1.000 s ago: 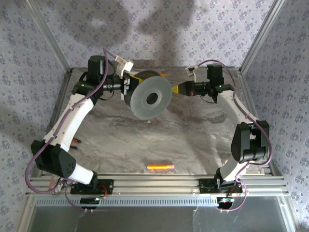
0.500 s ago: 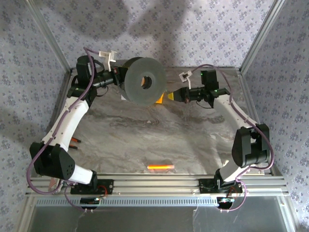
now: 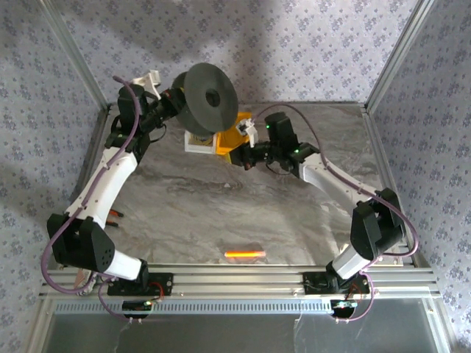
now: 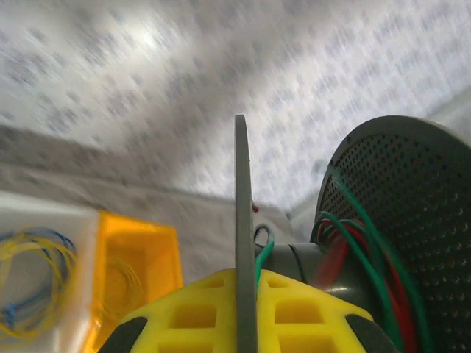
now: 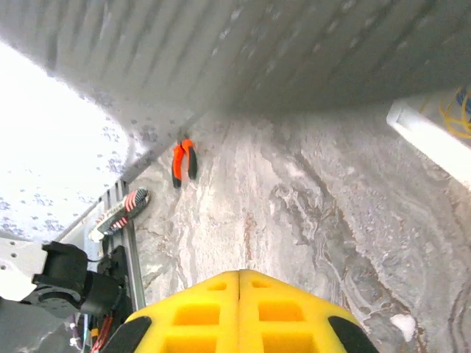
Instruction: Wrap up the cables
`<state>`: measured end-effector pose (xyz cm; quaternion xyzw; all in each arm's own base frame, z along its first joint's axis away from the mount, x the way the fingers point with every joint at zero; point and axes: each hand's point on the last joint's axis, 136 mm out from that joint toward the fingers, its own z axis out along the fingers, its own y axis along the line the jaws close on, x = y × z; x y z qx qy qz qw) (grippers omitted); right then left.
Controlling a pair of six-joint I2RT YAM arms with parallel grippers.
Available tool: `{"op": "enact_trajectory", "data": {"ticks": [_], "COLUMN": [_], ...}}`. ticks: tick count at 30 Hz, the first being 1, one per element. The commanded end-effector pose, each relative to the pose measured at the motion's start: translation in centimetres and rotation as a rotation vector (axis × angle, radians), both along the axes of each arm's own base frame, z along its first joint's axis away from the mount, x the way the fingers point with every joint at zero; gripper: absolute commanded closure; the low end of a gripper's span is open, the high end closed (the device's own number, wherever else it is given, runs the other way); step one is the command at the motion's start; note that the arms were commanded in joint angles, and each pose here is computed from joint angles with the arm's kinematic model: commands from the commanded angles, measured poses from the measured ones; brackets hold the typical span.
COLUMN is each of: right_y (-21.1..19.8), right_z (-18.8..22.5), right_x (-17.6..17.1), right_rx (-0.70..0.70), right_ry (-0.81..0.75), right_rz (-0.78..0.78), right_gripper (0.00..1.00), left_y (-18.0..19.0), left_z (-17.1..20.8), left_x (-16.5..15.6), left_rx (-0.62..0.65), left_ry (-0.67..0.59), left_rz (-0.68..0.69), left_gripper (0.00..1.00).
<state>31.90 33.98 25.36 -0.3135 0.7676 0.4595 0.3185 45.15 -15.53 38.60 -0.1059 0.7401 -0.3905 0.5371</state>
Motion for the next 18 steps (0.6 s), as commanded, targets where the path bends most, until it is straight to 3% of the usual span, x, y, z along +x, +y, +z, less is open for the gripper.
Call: {"op": "enact_trajectory", "data": {"ticks": [1,6,12,13,17,18], "right_y": [0.9,3.0,1.5,1.1,-2.0,-3.2], "right_z": [0.6,1.6,2.0,2.3,5.2,6.5], "right_x": [1.3,0.9,1.3,1.2,1.3,1.3], "right_rx": [0.014,0.049,0.042,0.044,0.092,0.116], "right_ry": [-0.061,-0.094,-0.068,-0.063,-0.059,-0.062], "right_rz": [-0.097,-0.089,-0.091,-0.079,-0.066,-0.061], "right_gripper": [1.00,1.00,1.00,0.93,0.34,0.03], "left_y": [3.0,2.2,2.2,1.9,-1.8,-2.9], "left_z": [4.4,3.1,2.6,2.8,3.0,2.8], "left_x": [-0.1,0.4,-0.1,-0.3,-1.7,-2.3], "left_rx": [-0.108,-0.142,-0.068,-0.040,0.121,0.158], "left_ry": [-0.124,-0.081,-0.061,-0.070,-0.142,-0.158], "left_rz": [0.263,0.272,0.267,0.245,0.010,-0.074], "left_gripper": [1.00,1.00,1.00,1.00,1.00,1.00]}}
